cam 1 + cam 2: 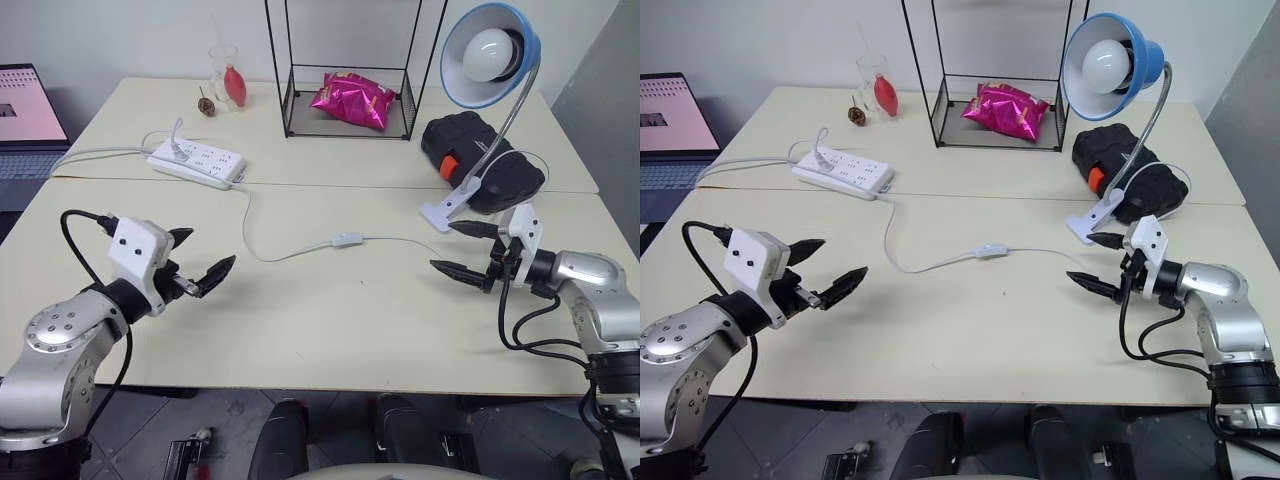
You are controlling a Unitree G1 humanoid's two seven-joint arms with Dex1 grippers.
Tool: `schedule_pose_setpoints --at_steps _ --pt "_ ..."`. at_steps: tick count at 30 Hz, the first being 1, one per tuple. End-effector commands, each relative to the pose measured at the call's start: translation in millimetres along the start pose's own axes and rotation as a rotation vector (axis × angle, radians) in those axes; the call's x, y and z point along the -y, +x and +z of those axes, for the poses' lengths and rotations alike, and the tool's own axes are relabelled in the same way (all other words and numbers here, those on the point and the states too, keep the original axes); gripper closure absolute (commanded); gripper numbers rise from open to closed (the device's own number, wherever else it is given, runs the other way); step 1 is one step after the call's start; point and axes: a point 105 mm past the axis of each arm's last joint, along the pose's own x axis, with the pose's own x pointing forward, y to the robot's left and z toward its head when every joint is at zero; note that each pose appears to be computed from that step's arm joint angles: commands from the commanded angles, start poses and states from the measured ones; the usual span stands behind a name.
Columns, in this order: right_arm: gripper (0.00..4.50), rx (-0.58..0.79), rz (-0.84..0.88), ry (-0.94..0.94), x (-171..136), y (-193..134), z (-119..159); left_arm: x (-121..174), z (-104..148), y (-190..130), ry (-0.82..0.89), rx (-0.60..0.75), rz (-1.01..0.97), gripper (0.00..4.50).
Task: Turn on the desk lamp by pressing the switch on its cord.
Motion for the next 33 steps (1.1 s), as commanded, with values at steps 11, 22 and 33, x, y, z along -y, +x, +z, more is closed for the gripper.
schedule_pose_setpoints --at_steps 11,22,33 --pt "0.0 0.037 -0.001 -0.048 -3.1 8.5 18.9 6.6 21.0 1.8 0.032 0.083 -0.056 0.01" --pt "0.0 0.033 -0.029 -0.023 -19.8 10.2 27.9 16.7 22.2 25.8 0.026 0.139 -0.143 0.01" --pt "0.0 0.021 -0.077 0.105 -52.2 19.9 53.4 42.1 12.8 81.9 -0.175 0.116 -0.417 0.01"
